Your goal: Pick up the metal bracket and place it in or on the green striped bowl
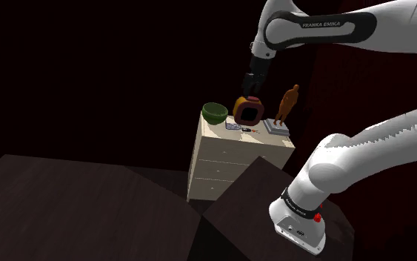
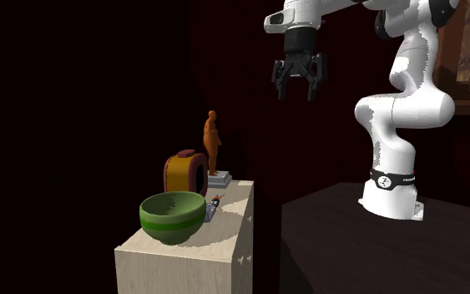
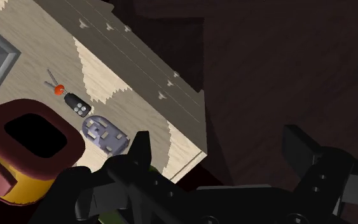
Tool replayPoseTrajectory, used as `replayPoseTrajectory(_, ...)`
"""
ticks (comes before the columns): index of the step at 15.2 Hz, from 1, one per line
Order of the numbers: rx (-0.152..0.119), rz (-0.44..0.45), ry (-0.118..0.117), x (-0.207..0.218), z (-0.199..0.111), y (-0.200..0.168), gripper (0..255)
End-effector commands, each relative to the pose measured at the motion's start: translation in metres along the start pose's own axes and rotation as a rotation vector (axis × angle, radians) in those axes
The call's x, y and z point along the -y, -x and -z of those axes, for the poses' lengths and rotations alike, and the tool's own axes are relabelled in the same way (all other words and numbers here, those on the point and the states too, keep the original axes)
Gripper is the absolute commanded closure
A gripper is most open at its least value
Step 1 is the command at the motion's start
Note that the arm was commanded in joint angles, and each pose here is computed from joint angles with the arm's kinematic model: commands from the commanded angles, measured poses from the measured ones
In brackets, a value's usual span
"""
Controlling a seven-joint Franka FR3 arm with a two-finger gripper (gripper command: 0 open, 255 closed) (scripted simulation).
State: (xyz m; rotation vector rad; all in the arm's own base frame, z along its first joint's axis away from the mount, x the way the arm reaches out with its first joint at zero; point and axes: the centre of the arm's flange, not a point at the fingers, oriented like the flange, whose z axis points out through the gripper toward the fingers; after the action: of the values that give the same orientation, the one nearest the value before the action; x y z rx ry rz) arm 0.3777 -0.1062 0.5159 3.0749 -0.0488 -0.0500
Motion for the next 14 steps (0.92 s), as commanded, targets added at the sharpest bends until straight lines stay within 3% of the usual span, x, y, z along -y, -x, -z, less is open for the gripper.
replayPoseTrajectory(1,0.019,0.02,0.012,-0.015,-0.019,-0.009,0)
replayPoseTrajectory(14,0.137,0.141,0.084,-0.102,-0.148,-0.085,0)
